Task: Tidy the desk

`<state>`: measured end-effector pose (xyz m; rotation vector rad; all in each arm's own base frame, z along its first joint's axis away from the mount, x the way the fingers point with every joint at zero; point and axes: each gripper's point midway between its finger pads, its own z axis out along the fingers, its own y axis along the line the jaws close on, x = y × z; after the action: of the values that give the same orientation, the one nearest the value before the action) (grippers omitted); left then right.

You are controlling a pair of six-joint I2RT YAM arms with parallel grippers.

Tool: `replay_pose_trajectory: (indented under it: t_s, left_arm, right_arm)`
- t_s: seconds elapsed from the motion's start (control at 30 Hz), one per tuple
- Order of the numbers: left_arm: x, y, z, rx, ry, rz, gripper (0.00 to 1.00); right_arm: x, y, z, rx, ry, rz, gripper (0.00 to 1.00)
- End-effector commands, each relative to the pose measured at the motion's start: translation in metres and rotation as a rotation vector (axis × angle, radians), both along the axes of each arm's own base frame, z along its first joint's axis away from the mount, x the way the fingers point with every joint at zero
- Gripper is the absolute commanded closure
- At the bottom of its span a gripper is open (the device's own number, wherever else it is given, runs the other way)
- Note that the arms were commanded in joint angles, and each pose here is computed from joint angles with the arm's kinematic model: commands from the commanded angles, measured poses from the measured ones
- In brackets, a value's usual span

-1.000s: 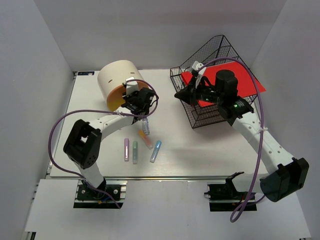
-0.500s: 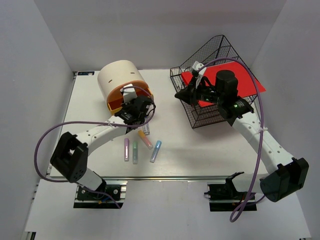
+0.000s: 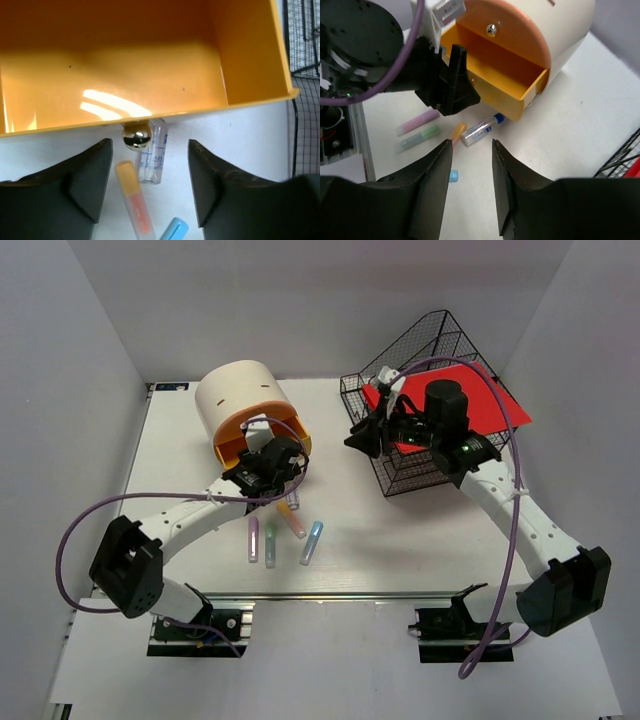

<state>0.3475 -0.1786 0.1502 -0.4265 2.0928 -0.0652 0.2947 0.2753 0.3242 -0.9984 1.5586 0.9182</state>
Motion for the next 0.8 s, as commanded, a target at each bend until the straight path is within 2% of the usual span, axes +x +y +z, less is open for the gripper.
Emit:
replay_pose_trajectory:
  t_s: [0.0,0.1,0.23,0.27,0.33,0.37,0.4,0.47,0.5,0.53,0.57,0.63,0.67,0.7,0.77]
  left_arm:
    - [-0.006,-0.009,0.023,-0.077,-0.035,-0.036,0.22]
    - [-0.011,-0.009,0.033,-0.103,-0.049,-0.059,0.17]
    - [-0.026,-0.009,0.053,-0.148,-0.061,-0.119,0.16]
    - [-0.030,-0.009,0.056,-0.157,-0.062,-0.134,0.16]
    - [-0.044,-0.009,0.055,-0.167,-0.048,-0.199,0.16]
    - [-0.053,-0.007,0.068,-0.194,-0.078,-0.234,0.16]
    - [-0.063,-0.007,0.063,-0.194,-0.068,-0.278,0.17]
    - [-0.081,0.003,0.076,-0.230,-0.100,-0.304,0.19]
    - [-0.089,0.009,0.077,-0.237,-0.103,-0.304,0.22]
    - [-0.098,0.019,0.068,-0.217,-0.075,-0.294,0.24]
    - [-0.108,0.028,0.081,-0.248,-0.115,-0.286,0.31]
    - [-0.125,0.048,0.073,-0.228,-0.089,-0.254,0.42]
    - [-0.131,0.054,0.074,-0.228,-0.094,-0.247,0.56]
    - [-0.139,0.062,0.082,-0.250,-0.123,-0.242,0.62]
    - [-0.150,0.077,0.077,-0.233,-0.099,-0.213,0.71]
  right_arm:
    - [-0.002,0.005,0.001,-0.015,0.012,0.046,0.56]
    - [0.000,0.008,0.000,-0.025,0.020,0.051,0.53]
    - [-0.001,0.010,-0.007,-0.066,0.034,0.065,0.52]
    - [-0.006,0.011,-0.019,-0.101,0.075,0.084,0.52]
    - [-0.020,0.017,-0.026,-0.141,0.027,0.194,0.51]
    - [-0.031,0.016,-0.044,-0.187,0.069,0.249,0.50]
    - [-0.039,0.017,-0.050,-0.217,-0.025,0.354,0.49]
    - [-0.061,0.017,-0.076,-0.274,-0.021,0.486,0.49]
    - [-0.068,0.015,-0.087,-0.300,-0.048,0.544,0.47]
    - [-0.082,0.011,-0.104,-0.346,-0.170,0.675,0.46]
    - [-0.086,0.012,-0.116,-0.368,-0.208,0.720,0.40]
    - [-0.095,0.012,-0.141,-0.415,-0.308,0.820,0.33]
    - [-0.097,0.016,-0.154,-0.466,-0.329,0.853,0.32]
    - [-0.102,0.020,-0.161,-0.486,-0.360,0.893,0.32]
    - [-0.109,0.029,-0.176,-0.522,-0.419,0.970,0.34]
